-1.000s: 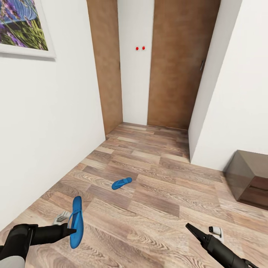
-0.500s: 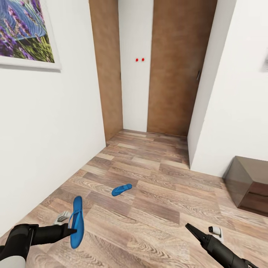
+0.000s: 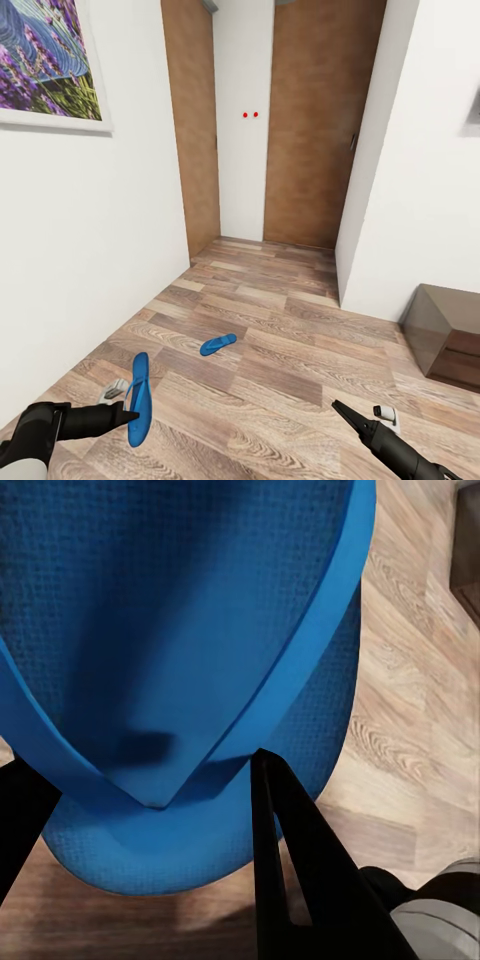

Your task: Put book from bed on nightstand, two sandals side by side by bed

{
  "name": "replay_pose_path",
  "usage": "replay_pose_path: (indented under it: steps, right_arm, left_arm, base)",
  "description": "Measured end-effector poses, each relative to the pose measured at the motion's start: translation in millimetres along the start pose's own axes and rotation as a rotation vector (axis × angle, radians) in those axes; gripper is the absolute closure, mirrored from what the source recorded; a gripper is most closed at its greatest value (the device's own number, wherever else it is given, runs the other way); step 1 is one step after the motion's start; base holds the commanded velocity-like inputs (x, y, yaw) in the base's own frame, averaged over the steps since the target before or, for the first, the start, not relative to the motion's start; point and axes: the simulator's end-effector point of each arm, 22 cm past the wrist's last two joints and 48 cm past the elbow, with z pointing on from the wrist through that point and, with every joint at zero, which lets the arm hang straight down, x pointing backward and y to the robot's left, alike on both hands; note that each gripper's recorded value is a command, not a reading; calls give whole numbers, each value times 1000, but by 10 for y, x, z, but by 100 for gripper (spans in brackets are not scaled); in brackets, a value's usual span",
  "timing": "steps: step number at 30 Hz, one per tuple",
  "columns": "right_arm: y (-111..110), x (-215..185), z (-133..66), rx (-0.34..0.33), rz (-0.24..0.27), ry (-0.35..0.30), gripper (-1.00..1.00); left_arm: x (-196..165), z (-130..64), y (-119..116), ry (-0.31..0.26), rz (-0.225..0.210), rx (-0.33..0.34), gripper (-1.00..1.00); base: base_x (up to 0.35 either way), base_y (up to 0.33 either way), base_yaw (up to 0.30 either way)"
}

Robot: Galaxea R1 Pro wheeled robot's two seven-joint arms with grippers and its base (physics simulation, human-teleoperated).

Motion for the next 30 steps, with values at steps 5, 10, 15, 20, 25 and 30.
replay_pose_path:
  steps: [5,10,15,20,25,30]
  right_arm:
    - [0,0,0,0,0,0,-100]
    - [46,-24,3,-8,-9,-3,-100]
    - [132,-97,35,-8,-9,-3,-100]
    - [149,-112,41,-8,-9,-3,-100]
    - [149,-112,41,-8,-9,-3,-100]
    - [144,-103,44,-6,-10,0,-100]
  left_arm:
    - [6,2,3,2,-1,0,100]
    - [-22,-26,-38,-7,6,5,100]
    - [-93,-89,-111,-8,5,5,100]
    - [-104,-101,-124,-7,5,5,100]
    - [-97,-96,-125,-5,3,6,100]
    - [-70,-75,-129,1,-3,12,100]
  base:
    - [0,0,0]
    - [0,0,0]
    - [0,0,0]
    - [0,0,0]
    - [0,0,0]
    - [0,0,0]
